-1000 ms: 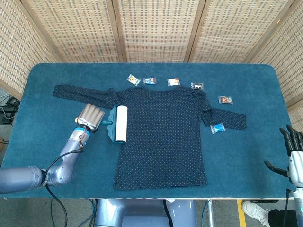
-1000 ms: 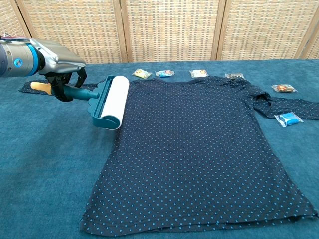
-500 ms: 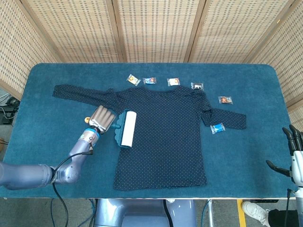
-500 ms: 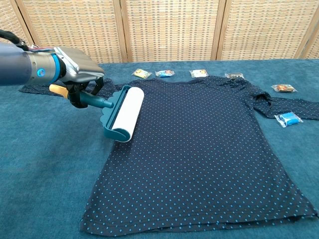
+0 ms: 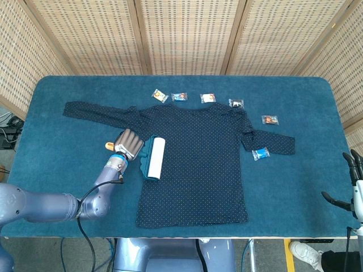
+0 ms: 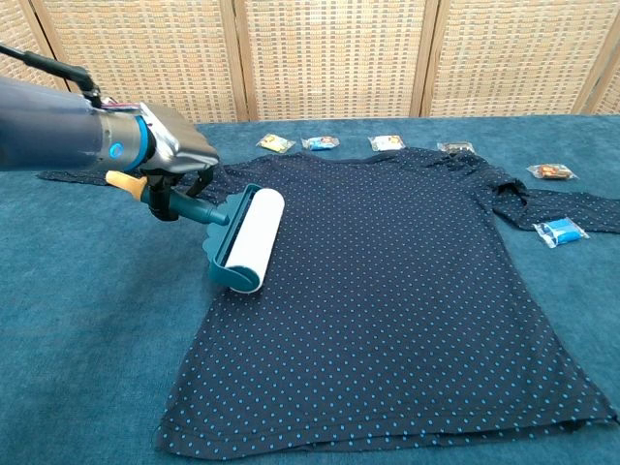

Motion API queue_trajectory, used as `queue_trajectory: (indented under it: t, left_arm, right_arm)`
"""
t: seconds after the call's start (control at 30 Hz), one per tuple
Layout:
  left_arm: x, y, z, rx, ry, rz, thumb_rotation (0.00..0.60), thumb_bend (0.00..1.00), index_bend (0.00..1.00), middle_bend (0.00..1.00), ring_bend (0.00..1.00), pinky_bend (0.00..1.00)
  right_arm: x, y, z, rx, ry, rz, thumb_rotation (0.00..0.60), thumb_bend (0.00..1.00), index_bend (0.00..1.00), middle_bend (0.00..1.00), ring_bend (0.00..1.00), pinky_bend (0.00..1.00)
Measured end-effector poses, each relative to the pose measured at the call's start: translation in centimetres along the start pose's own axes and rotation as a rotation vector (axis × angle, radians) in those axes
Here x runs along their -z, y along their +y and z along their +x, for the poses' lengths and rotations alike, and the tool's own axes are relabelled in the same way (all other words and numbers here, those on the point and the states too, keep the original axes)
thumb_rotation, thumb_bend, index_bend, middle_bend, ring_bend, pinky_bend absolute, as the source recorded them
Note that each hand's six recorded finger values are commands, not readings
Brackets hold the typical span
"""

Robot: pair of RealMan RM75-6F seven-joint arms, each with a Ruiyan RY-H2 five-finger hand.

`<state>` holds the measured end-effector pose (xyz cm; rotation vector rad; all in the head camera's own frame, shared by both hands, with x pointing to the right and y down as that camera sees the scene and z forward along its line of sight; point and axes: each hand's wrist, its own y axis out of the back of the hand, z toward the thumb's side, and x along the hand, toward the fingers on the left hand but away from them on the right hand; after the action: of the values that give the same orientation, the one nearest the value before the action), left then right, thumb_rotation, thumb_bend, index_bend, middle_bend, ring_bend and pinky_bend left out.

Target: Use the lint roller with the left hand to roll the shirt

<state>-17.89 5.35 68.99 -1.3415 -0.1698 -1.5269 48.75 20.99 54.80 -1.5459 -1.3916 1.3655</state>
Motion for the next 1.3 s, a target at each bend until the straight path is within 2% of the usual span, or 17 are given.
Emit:
queue_trajectory:
  t: [0.63,0.83,1.1,1.3]
  left_arm:
    - [-5.5,2.4,1.3,0.019,-0.023,0.111,0.6,0.89,0.89,0.85,0.76,0.7]
    - [-7.1,3.7,1.5,0.017,-0.02,0.133,0.6,0.89,0.89,0.85,0.76,0.7]
    - [-9.1,6.9,1.2,0.01,-0.009,0.16,0.6,0.89,0.9,0.85,0.76,0.7]
    - [-10.1,7.6,0.8,0.016,-0.013,0.188,0.6,0.9,0.9,0.85,0.76,0.7]
  right_arm:
    - [1.2,0.5,-0.3,0.016,-0.022,-0.055,0.6,0.09,0.0,0.0,0.0,0.0]
    - [1.3,0.7,-0.3,0.022,-0.023,-0.062,0.6,0.09,0.0,0.0,0.0,0.0]
    - [1.4,0.9,-0.2,0.029,-0.019,-0.072,0.6,0.09,0.0,0.0,0.0,0.0]
    - [1.5,1.1,-0.1,0.034,-0.021,-0.077,0.6,0.09,0.0,0.0,0.0,0.0]
